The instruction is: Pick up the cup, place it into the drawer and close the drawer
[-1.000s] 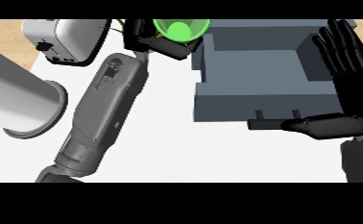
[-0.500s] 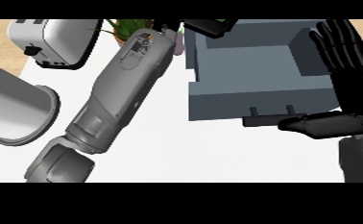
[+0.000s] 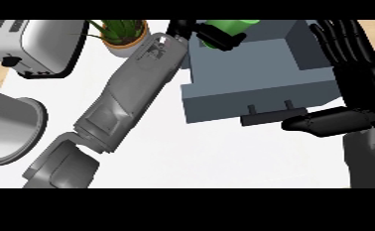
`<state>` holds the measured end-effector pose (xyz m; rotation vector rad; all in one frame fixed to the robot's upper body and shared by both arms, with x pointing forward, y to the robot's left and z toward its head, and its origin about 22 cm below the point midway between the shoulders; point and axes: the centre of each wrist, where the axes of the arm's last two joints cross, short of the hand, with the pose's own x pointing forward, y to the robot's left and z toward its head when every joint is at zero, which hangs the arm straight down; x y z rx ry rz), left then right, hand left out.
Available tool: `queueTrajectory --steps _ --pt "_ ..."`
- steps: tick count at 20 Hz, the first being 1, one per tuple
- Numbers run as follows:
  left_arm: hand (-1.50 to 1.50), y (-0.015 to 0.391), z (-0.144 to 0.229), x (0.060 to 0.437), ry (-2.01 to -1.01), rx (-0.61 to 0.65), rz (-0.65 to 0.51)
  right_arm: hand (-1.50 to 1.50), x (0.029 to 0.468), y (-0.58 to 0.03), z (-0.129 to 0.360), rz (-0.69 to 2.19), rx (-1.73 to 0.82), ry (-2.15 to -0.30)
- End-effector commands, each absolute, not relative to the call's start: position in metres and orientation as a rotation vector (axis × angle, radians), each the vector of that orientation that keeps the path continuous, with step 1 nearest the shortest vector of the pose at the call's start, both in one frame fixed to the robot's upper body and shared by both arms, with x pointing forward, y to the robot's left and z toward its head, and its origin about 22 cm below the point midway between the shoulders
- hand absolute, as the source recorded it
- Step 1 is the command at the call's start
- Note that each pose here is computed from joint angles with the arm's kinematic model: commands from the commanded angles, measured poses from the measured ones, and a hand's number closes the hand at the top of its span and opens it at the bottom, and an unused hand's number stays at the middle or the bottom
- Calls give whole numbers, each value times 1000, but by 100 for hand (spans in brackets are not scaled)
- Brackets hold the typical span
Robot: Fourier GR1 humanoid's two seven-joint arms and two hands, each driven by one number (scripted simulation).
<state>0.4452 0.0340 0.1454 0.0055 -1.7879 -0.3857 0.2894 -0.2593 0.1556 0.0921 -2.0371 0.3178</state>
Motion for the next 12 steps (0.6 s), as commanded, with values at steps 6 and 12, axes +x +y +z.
queueTrajectory --steps 6,12 --pt "-150 37 124 442 -1723 26 -488 -150 296 -247 158 367 160 -2056" --pt "-150 41 115 437 -1771 -144 -275 -150 299 -222 157 488 417 -2011"
